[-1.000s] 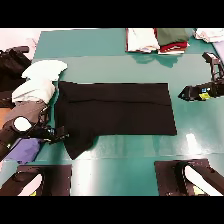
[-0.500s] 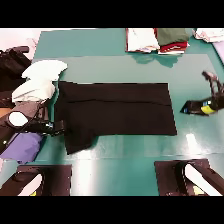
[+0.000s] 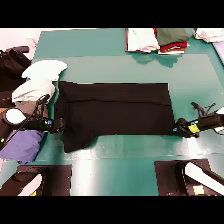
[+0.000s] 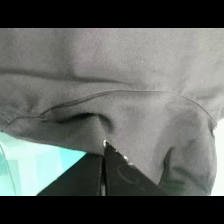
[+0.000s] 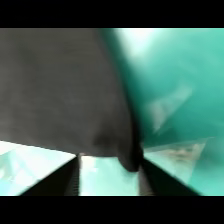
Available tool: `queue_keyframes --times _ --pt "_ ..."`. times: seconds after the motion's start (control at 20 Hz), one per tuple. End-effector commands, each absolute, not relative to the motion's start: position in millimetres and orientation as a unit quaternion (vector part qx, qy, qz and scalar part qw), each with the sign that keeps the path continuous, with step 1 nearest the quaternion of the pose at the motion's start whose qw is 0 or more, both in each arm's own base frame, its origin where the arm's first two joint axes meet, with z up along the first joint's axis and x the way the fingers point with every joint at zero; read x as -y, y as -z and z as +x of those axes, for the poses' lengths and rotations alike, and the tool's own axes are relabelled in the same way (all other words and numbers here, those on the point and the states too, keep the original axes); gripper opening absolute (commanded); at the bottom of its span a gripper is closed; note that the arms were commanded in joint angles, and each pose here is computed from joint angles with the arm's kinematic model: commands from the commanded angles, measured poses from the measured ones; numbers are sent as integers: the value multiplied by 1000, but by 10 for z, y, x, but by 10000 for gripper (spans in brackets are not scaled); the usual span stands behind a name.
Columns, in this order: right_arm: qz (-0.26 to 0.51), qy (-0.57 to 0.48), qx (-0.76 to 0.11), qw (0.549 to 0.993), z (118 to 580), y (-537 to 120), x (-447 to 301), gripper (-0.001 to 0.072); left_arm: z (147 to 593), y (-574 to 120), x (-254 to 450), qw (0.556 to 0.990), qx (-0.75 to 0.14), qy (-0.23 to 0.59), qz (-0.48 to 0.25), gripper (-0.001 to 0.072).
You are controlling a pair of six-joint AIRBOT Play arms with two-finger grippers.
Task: Fold the shirts.
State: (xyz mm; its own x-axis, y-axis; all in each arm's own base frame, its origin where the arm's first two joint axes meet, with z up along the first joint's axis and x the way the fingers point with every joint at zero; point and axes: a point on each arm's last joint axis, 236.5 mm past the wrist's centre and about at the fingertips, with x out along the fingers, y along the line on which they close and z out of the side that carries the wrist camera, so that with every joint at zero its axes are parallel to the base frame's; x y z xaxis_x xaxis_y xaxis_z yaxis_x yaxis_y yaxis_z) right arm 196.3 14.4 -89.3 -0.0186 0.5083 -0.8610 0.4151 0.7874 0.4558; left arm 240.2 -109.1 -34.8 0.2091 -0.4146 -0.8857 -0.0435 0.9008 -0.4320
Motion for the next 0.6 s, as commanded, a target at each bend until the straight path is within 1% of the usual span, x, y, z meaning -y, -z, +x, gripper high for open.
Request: queue_keyframes --times 0.0,0.1,0.2,0.25,0.4,0.55 --pt "300 -56 -710 634 2048 1004 -315 169 2397 341 1092 757 -616 131 -175 25" --pt "275 -62 -693 664 2137 925 -340 19 2310 325 1084 746 -630 138 -164 23" --pt "258 -68 -676 687 2156 757 -335 15 2216 236 1057 742 -639 149 -141 23" --pt "241 -69 -674 695 2121 660 -291 15 2160 153 1047 747 -633 153 -134 22" --pt "156 -56 -675 719 1990 285 -37 15 1906 -145 1057 760 -615 165 -130 22" --pt "108 -32 -651 751 1947 -89 134 15 1547 -333 1134 744 -626 192 -131 23"
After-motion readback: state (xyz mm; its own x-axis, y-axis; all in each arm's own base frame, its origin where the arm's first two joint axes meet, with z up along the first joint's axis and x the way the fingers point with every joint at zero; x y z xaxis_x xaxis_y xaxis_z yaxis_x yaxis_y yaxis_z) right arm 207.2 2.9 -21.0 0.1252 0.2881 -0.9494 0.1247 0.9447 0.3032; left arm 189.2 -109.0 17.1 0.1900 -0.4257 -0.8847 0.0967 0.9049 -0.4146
